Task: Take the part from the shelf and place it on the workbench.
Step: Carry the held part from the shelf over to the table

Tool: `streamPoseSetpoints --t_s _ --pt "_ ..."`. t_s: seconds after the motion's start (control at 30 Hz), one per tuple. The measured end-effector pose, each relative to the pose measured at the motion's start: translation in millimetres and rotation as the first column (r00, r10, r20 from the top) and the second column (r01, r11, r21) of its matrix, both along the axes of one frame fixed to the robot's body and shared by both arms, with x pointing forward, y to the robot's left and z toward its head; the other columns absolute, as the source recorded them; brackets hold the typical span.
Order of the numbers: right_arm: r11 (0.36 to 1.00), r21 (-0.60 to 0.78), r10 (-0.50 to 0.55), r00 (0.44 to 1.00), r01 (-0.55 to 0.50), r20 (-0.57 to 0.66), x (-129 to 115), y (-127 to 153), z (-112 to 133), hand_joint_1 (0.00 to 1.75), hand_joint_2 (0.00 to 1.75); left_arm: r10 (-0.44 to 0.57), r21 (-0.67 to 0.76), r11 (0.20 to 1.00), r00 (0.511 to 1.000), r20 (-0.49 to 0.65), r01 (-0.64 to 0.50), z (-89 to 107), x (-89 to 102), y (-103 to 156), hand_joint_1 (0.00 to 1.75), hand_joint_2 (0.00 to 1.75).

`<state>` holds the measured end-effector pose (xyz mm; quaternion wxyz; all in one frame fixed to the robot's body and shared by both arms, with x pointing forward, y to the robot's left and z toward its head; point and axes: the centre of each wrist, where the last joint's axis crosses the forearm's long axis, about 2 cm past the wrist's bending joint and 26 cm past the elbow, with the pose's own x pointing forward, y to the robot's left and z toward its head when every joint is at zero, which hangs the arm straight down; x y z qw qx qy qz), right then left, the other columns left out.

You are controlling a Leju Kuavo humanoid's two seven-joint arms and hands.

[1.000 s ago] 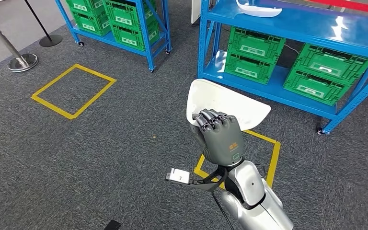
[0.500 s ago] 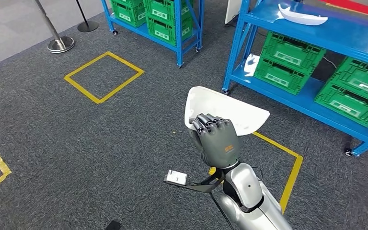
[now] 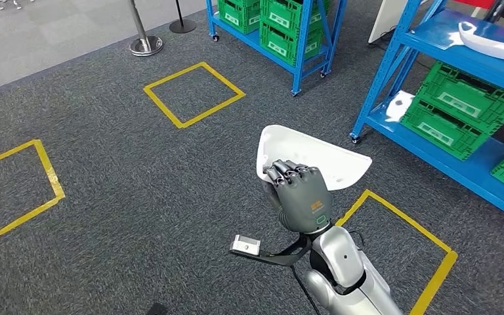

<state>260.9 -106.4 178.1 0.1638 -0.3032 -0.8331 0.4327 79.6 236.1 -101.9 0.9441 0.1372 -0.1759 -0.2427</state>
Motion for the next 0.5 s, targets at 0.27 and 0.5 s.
streamPoseSetpoints --t_s 0.27,0.5 --pt "1.0 0.006 0.008 1.0 -0.008 -0.002 0.5 -1.6 -1.2 1.68 1.75 -0.008 -0.007 1.0 1.0 -0.004 0.008 -0.4 -1.8 -0.2 0.0 1.75" --pt "1.0 -0.013 -0.015 1.0 0.016 0.021 1.7 -2.3 -3.5 1.68 1.75 -0.019 -0.016 1.0 1.0 0.002 0.019 0.1 0.4 -1.1 0.0 1.75"
